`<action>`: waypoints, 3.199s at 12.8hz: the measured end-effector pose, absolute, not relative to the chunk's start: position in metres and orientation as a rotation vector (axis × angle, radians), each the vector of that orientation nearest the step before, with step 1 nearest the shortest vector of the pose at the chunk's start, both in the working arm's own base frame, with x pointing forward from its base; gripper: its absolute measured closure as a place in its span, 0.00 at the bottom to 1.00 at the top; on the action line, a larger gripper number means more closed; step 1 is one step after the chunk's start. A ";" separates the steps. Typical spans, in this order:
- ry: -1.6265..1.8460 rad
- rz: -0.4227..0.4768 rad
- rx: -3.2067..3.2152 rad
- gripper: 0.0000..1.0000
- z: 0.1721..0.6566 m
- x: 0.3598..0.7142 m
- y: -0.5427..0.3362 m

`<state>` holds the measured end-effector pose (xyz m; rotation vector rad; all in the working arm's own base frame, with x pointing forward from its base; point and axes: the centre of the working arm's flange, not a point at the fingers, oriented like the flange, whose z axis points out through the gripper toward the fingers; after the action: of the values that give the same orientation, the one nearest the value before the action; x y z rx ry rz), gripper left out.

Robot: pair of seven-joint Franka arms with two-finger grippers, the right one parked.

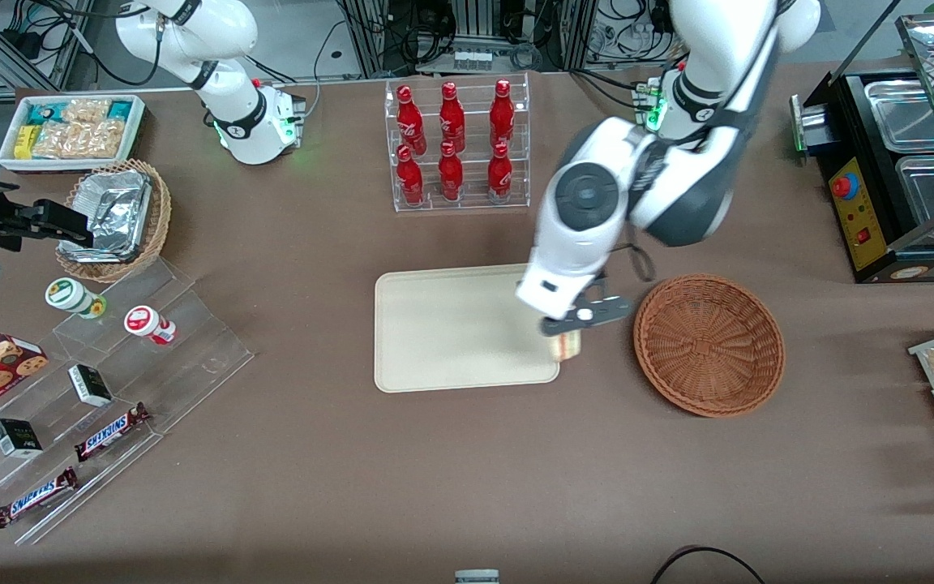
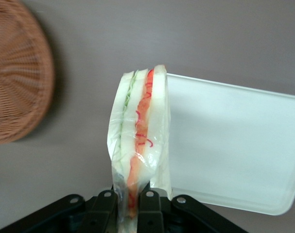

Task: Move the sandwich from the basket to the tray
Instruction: 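Carry the held sandwich over to the cream tray, then lower the sandwich onto the tray and open the left gripper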

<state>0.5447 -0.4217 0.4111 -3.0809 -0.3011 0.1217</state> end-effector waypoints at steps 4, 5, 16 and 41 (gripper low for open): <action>-0.156 0.076 -3.118 0.85 0.374 0.520 -0.491; -0.128 0.076 -3.119 0.85 0.363 0.513 -0.502; 0.045 0.051 -3.094 0.85 0.255 0.473 -0.560; -0.215 -0.076 -3.125 0.00 0.364 0.523 -0.521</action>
<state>0.5234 -0.5212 0.3645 -3.1253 -0.2150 -0.0764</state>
